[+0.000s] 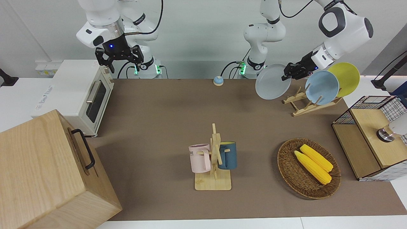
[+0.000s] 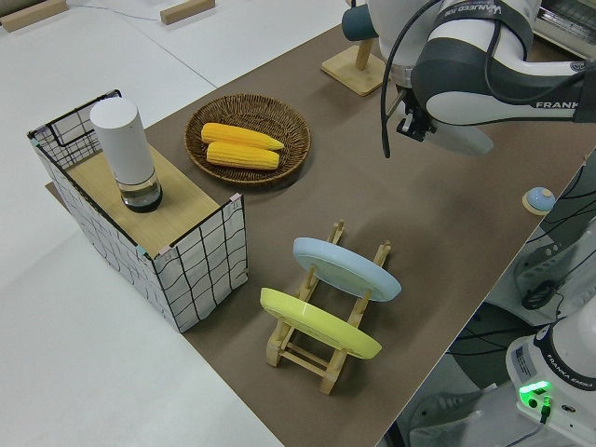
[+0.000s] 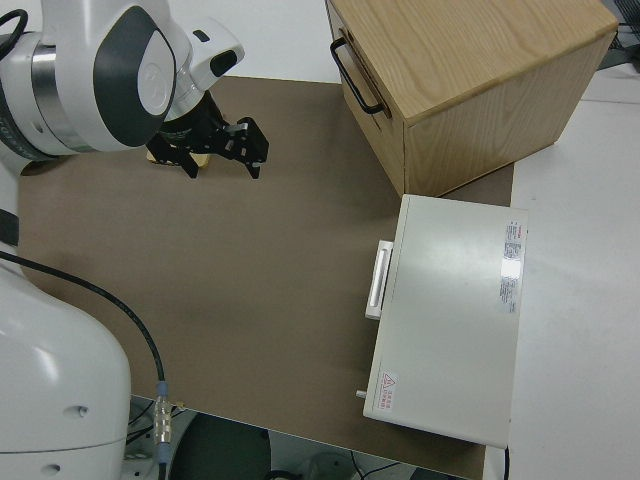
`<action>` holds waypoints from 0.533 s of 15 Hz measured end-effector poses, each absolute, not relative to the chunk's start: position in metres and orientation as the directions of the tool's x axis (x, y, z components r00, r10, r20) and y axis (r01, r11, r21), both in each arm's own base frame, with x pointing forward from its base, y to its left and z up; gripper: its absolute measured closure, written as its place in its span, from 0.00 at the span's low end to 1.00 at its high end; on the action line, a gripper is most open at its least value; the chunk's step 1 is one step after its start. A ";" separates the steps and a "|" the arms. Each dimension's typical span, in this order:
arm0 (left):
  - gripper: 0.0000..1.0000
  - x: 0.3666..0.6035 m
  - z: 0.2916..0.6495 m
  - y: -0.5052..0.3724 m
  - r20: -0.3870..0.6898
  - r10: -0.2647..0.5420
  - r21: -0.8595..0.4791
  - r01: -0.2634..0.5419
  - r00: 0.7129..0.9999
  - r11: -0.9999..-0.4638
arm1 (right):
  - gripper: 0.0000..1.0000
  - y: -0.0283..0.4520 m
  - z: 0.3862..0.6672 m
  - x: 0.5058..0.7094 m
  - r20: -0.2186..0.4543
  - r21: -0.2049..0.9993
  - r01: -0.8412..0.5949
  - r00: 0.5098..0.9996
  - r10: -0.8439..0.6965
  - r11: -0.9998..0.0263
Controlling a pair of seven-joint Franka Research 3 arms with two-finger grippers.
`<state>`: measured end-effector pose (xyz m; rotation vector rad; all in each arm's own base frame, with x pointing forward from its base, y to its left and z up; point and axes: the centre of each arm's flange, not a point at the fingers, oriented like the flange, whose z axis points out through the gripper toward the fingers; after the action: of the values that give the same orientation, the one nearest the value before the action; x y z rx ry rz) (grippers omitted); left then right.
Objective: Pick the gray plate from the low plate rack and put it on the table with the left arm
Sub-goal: 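Carry the gray plate away from the rack and lower it onto the table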
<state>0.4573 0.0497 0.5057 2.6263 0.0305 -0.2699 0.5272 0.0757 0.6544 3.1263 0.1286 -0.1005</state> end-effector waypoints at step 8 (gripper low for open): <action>0.89 0.460 0.456 0.024 -0.198 -0.056 0.471 0.044 0.979 -0.881 | 0.01 0.076 0.654 0.527 -0.065 0.008 0.082 0.995 0.082 -0.997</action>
<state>0.4603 0.0242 0.4562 2.6336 -0.0083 -0.2819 0.5272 0.0757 0.6544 3.1263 0.1286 -0.1005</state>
